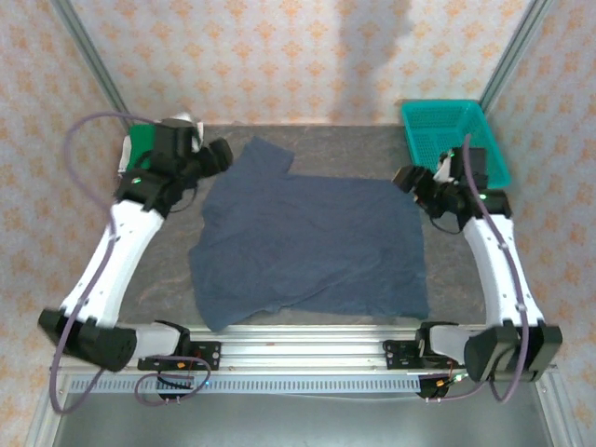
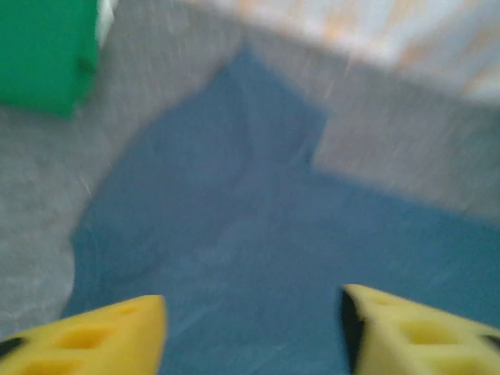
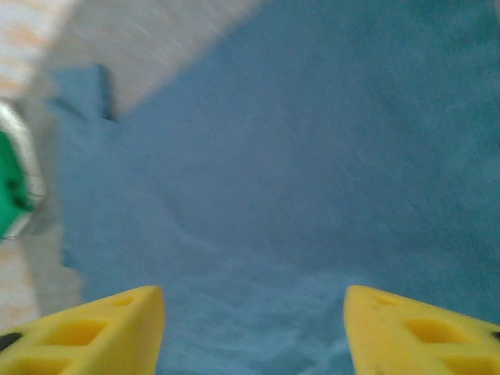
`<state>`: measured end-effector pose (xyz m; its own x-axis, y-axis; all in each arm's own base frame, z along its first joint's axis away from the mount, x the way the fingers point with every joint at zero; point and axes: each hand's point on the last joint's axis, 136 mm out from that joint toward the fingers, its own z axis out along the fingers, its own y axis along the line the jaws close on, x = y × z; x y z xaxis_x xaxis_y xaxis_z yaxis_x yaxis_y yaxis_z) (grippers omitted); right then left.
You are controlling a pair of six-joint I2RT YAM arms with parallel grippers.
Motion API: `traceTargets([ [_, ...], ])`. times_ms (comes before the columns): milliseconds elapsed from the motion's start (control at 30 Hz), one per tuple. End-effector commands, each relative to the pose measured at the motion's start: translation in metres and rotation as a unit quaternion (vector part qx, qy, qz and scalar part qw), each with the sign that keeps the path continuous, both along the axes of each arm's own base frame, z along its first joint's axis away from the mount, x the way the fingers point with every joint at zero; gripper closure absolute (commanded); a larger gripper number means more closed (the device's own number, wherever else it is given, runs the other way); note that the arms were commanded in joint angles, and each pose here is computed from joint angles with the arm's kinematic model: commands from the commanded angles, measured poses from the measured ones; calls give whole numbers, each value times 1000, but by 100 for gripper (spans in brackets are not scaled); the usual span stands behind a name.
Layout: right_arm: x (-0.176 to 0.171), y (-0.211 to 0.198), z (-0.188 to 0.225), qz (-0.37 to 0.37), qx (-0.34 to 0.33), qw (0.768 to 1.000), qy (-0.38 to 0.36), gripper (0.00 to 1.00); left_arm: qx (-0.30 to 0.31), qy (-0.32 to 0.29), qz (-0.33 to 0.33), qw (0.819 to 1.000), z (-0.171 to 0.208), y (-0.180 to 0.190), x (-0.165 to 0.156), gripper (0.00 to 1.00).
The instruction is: Fold and stack the t-shirts
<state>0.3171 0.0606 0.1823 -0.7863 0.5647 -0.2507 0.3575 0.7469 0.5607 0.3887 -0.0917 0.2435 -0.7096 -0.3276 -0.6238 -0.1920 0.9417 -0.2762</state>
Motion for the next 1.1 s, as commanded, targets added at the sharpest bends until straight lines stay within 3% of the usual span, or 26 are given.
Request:
traceTargets([
  [0,10,2,-21,-11,-12,1000,0,58,-2,68,-8,998,-55,-17,-1,62],
  [100,15,7,-61,-11,-30,999,40,73,27,133,10,991,-108,-12,1,73],
  [333,39,3,-130,-52,-66,991,100,86,59,248,49,966,-202,-1,13,81],
  [567,76,-1,-176,-63,-119,978,160,91,76,284,65,954,-239,14,67,83],
  [733,132,-1,-179,-70,-155,975,147,91,81,253,76,961,-236,26,128,83],
  [933,227,9,-153,-85,-151,981,86,87,51,145,71,986,-179,32,207,79],
  [1067,274,31,-111,-74,-102,992,28,69,-21,98,75,992,-125,30,226,63],
])
